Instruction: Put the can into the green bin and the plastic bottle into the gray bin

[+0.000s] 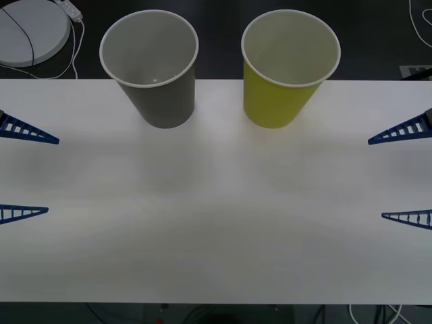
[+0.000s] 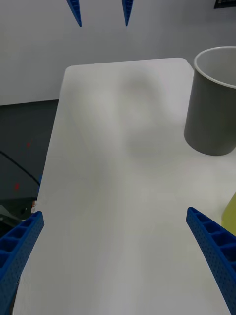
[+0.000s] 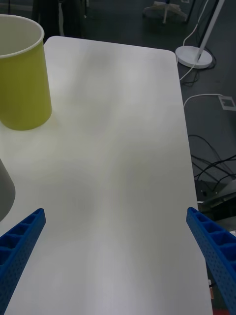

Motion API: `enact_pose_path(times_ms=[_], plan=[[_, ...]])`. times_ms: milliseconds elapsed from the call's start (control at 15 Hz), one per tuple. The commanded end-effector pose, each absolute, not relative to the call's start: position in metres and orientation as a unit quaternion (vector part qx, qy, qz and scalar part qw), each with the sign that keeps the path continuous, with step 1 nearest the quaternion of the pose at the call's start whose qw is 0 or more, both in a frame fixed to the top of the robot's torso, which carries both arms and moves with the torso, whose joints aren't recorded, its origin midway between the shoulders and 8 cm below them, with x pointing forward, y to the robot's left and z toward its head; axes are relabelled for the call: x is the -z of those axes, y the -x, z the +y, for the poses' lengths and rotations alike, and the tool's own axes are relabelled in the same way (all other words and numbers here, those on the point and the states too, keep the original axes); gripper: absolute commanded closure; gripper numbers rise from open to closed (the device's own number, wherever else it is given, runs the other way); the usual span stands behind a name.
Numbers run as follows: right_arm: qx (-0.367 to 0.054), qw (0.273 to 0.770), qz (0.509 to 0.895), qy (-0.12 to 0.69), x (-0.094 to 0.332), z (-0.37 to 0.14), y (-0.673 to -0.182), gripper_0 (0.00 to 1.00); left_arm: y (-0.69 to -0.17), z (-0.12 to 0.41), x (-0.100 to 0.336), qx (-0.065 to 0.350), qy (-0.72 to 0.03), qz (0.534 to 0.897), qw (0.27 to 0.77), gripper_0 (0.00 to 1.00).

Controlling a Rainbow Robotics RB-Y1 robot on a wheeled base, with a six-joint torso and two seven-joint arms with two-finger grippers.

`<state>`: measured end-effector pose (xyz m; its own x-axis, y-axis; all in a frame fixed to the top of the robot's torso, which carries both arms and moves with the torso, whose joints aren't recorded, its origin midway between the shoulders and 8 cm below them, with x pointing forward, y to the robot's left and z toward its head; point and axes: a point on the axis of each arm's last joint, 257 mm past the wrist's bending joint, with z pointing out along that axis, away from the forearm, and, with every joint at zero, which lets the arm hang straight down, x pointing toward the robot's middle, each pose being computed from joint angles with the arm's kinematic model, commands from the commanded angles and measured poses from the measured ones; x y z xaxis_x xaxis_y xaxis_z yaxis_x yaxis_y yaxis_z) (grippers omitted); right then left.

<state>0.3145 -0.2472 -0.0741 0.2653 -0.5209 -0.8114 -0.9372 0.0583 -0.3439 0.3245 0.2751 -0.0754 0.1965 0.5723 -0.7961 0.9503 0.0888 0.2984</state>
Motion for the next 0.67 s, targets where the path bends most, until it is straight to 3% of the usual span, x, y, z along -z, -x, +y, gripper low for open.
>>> enact_pose_path(times_ms=[67, 667], plan=[[-0.228, 0.465, 0.561, 0.647, 0.0734, -0.2468, -0.3114, 0.00, -0.3245, 0.2751, 0.0754, 0.217, -0.639, 0.596, 0.436, 0.00], [-0.223, 0.469, 0.561, 0.644, 0.0714, -0.2504, -0.3152, 0.00, -0.3245, 0.2751, 0.0754, 0.217, -0.639, 0.596, 0.436, 0.00]])
